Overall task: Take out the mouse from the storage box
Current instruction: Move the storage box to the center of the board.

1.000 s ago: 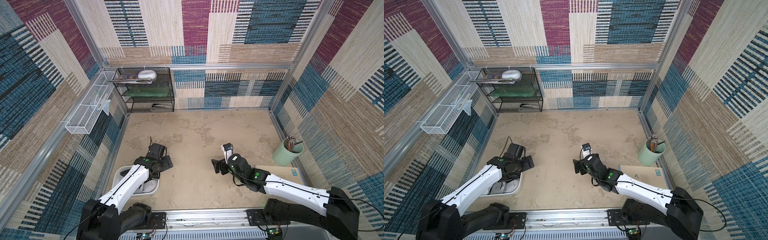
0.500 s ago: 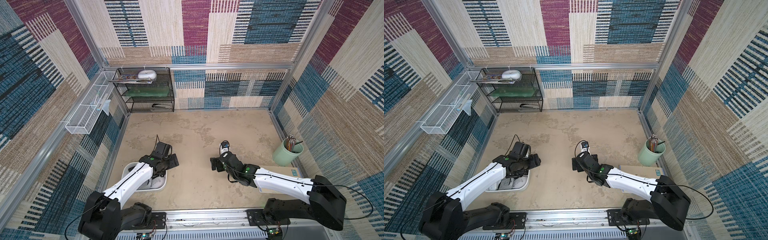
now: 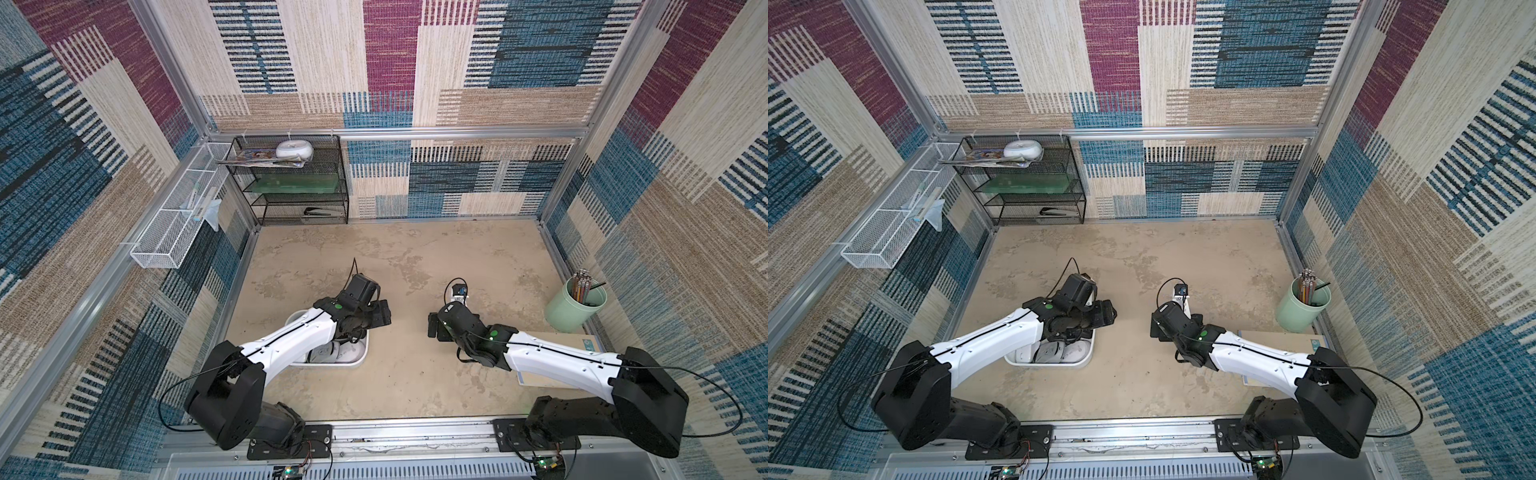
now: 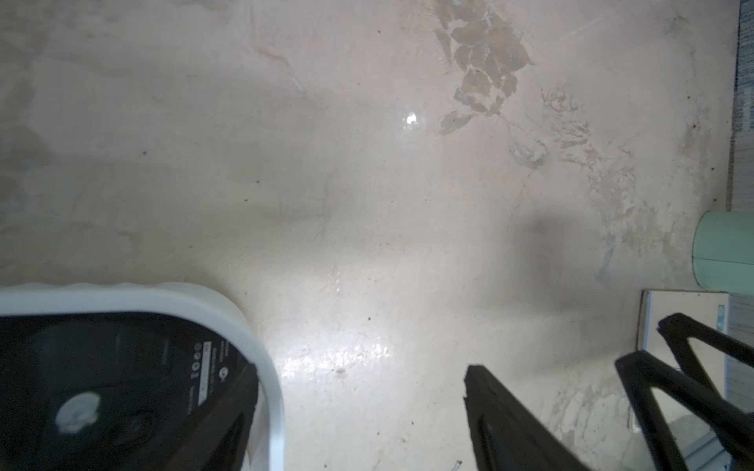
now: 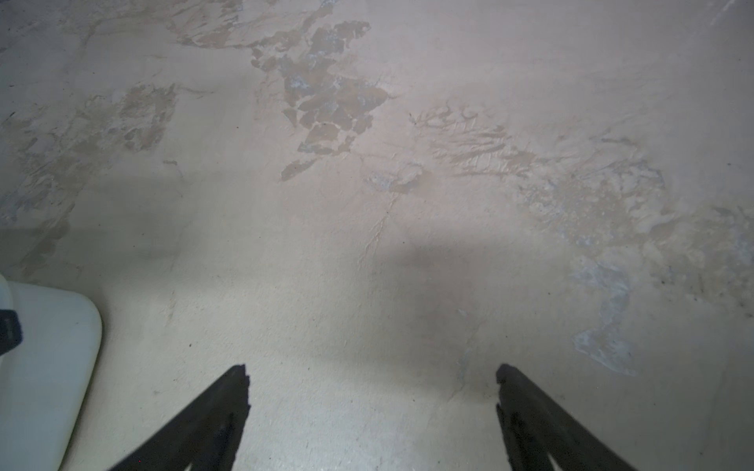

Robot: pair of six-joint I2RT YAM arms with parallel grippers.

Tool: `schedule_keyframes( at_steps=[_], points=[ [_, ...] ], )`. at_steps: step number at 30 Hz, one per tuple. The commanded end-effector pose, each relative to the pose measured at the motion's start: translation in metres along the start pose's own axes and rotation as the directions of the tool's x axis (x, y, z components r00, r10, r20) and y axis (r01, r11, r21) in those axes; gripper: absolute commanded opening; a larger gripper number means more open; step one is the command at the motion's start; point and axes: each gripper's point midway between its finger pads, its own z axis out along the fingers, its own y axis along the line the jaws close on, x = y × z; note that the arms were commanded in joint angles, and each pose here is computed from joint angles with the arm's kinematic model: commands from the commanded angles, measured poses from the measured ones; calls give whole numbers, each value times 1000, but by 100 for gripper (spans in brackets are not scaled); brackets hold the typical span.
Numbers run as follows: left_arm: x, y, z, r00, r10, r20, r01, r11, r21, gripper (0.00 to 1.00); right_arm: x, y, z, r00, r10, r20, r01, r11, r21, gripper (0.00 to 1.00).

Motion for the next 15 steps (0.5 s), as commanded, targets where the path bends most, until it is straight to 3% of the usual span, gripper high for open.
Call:
schedule_keyframes(
  at_steps=[1,4,7,11,15],
  points=[
    [-4,-32,2,999,35,-2,-35,995,92,84,1,-4,1,999,36,-8,-36,999,13,97],
    [-9,-47,-6,993,121,-4,-120,984,128,87,3,-1,2,999,43,-18,-44,999,-10,97],
    [-26,-33,-28,986,162,31,-164,984,74,91,1,10,-1,999,-14,-38,12,998,-59,96],
    [-46,29,-60,993,-16,118,12,999,40,92,1,22,-4,998,-45,-35,40,991,-125,96],
    [-47,115,-93,937,-180,298,221,969,-110,95,4,40,-11,999,-48,-26,40,968,-249,96]
  ],
)
